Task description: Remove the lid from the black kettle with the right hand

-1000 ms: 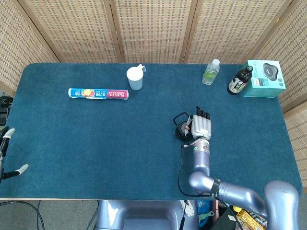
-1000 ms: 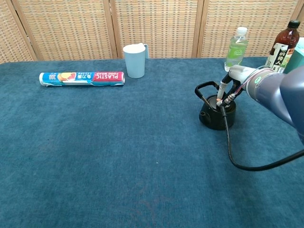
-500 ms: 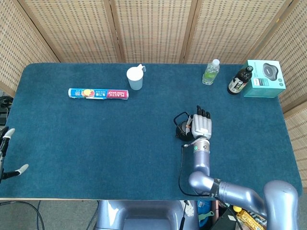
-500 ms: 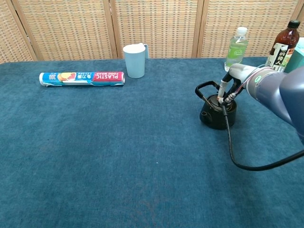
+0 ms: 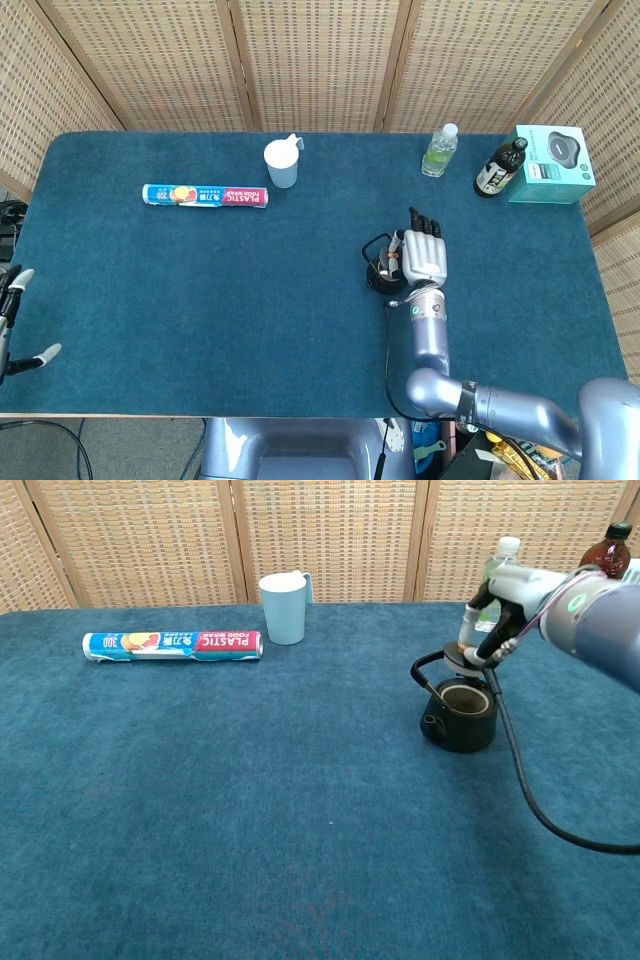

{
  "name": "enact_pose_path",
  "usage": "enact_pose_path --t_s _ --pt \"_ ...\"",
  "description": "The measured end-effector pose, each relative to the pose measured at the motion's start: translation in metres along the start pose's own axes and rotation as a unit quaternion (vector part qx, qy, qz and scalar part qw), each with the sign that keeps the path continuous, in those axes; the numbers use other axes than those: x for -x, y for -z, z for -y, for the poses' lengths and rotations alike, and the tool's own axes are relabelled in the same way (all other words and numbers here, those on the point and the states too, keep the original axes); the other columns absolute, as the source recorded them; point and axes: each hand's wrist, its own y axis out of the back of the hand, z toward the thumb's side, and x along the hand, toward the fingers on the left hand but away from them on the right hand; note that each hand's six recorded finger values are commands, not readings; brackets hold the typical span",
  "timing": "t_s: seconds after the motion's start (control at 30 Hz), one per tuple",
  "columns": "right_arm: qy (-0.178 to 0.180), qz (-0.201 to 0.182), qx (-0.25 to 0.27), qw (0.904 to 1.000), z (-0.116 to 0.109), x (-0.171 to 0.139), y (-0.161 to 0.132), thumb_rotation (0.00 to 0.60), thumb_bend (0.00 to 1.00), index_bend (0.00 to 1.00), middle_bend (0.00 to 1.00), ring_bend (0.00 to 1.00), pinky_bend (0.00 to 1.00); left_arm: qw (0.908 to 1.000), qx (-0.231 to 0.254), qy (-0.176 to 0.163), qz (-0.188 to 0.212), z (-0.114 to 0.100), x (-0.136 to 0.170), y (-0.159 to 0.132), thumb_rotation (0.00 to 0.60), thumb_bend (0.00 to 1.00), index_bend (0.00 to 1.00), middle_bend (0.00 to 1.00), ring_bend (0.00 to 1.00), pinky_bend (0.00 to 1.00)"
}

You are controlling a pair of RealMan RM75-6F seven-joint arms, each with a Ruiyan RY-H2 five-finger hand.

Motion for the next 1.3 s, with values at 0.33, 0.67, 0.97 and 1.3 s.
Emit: enact_pose_path --t_s 0.33,0.67,0.97,1.3 --pt "0.024 -0.126 -0.102 0.9865 0.001 -0.053 0.009 0.600 0.60 0.65 0.00 0.00 0.00 1.0000 0.002 -0.005 0.006 -0.003 0.004 -0.003 0.600 0.14 0.00 0.00 0.00 0.00" --pt "0.018 -0.196 -0.186 0.9626 0.055 -0.084 0.053 0.600 0.60 0.65 0.00 0.00 0.00 0.9999 -0.001 -0.004 0.010 -0.001 0.006 -0.005 0.600 0.14 0.00 0.00 0.00 0.00" --pt "-0.010 -0.200 -0.190 0.9611 0.081 -0.087 0.071 0.600 0.35 0.34 0.00 0.00 0.00 1.0000 -0.001 -0.002 0.009 0.000 0.005 -0.005 0.600 0.14 0.00 0.00 0.00 0.00" --pt "0.005 -0.187 -0.154 0.9703 0.053 -0.091 0.081 0.600 0.29 0.28 0.00 0.00 0.00 1.0000 0.000 -0.003 0.009 -0.001 0.005 -0.005 0.600 0.14 0.00 0.00 0.00 0.00"
